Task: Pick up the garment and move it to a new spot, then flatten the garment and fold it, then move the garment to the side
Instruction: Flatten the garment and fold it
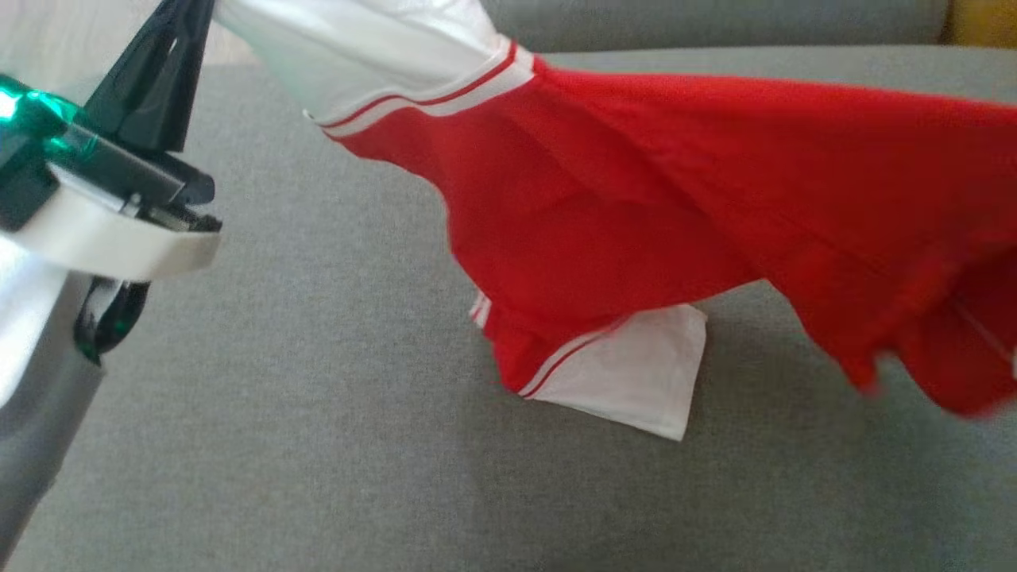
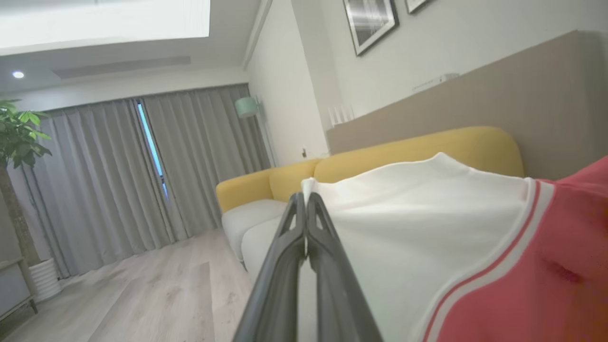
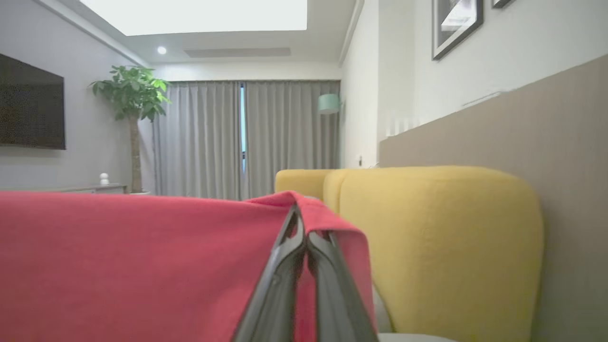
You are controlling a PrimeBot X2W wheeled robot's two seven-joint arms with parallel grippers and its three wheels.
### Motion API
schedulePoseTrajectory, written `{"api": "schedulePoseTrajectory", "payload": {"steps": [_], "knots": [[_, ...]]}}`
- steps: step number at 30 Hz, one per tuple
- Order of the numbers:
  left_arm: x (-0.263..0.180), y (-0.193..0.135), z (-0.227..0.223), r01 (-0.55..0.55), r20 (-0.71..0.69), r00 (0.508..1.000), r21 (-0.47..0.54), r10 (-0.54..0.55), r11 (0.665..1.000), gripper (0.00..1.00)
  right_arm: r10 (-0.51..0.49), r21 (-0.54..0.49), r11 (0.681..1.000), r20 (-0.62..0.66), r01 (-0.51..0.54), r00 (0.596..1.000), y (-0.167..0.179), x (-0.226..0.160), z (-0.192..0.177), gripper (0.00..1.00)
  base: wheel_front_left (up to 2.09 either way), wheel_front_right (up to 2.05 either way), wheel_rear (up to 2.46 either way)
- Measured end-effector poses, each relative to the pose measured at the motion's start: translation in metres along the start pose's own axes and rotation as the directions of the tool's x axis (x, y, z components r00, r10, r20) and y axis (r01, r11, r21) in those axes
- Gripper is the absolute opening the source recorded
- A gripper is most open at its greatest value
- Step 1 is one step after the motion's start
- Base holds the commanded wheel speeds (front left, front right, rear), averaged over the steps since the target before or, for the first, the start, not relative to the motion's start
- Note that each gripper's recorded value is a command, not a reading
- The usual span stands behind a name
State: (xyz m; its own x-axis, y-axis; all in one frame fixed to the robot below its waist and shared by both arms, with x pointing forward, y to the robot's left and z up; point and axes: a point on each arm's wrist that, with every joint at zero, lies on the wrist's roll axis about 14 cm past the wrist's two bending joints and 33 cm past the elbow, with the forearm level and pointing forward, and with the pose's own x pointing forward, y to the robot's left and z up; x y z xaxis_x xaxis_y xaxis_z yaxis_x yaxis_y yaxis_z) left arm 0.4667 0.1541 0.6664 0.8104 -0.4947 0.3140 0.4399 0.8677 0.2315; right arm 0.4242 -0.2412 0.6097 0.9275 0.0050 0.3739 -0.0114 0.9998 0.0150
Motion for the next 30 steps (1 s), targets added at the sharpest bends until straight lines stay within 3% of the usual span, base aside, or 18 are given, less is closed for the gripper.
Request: {"api": "schedulePoseTrajectory", "payload": {"steps": [3,7,11,14,16,17,18,19,27,30], "knots": [[-0.004,-0.011,0.016,0.023,0.031,0.999,-0.027,-0.023,0.999,0.0,0.002,-0.012,1.0,-0.008,-0.002,1.0,-0.001,0.001,0.014,0.0,0.0,0.0,0.0],[-0.006,-0.03,0.004,0.07,-0.035,0.997,-0.063,-0.073,0.996,0.0,0.057,0.015,0.998,-0.192,-0.055,0.98,0.016,0.005,-0.031,0.0,0.0,0.0,0.0],[-0.006,-0.051,-0.028,0.095,-0.111,0.988,-0.142,-0.111,0.985,0.0,0.141,0.079,0.99,-0.421,-0.119,0.896,0.047,0.004,-0.106,0.0,0.0,0.0,0.0],[-0.008,-0.065,-0.057,0.093,-0.172,0.977,-0.197,-0.127,0.976,0.0,0.173,0.135,0.984,-0.536,-0.118,0.826,0.062,0.001,-0.152,0.0,0.0,0.0,0.0],[-0.008,-0.067,-0.065,0.087,-0.189,0.974,-0.207,-0.128,0.974,0.0,0.178,0.143,0.983,-0.564,-0.117,0.807,0.065,-0.001,-0.165,0.0,0.0,0.0,0.0],[-0.008,-0.066,-0.071,0.079,-0.196,0.973,-0.215,-0.122,0.973,0.0,0.185,0.151,0.981,-0.582,-0.118,0.792,0.069,-0.002,-0.176,0.16,0.0,0.0,0.0],[-0.007,-0.064,-0.076,0.068,-0.201,0.973,-0.222,-0.114,0.973,0.0,0.19,0.158,0.98,-0.595,-0.119,0.781,0.072,-0.003,-0.184,0.4,0.0,0.0,0.0],[-0.006,-0.063,-0.081,0.062,-0.206,0.972,-0.221,-0.109,0.973,0.0,0.191,0.165,0.98,-0.599,-0.113,0.777,0.074,-0.004,-0.191,1.0,0.0,0.0,0.0],[-0.001,-0.058,-0.093,0.043,-0.218,0.972,-0.202,-0.087,0.978,0.0,0.192,0.269,0.963,-0.585,-0.036,0.788,0.072,-0.016,-0.196,1.0,0.0,0.0,0.0],[-0.001,-0.054,-0.095,0.033,-0.225,0.971,-0.19,-0.076,0.981,0.0,0.23,0.31,0.95,-0.592,-0.045,0.772,0.071,-0.037,-0.192,1.0,0.0,0.0,0.0]]}}
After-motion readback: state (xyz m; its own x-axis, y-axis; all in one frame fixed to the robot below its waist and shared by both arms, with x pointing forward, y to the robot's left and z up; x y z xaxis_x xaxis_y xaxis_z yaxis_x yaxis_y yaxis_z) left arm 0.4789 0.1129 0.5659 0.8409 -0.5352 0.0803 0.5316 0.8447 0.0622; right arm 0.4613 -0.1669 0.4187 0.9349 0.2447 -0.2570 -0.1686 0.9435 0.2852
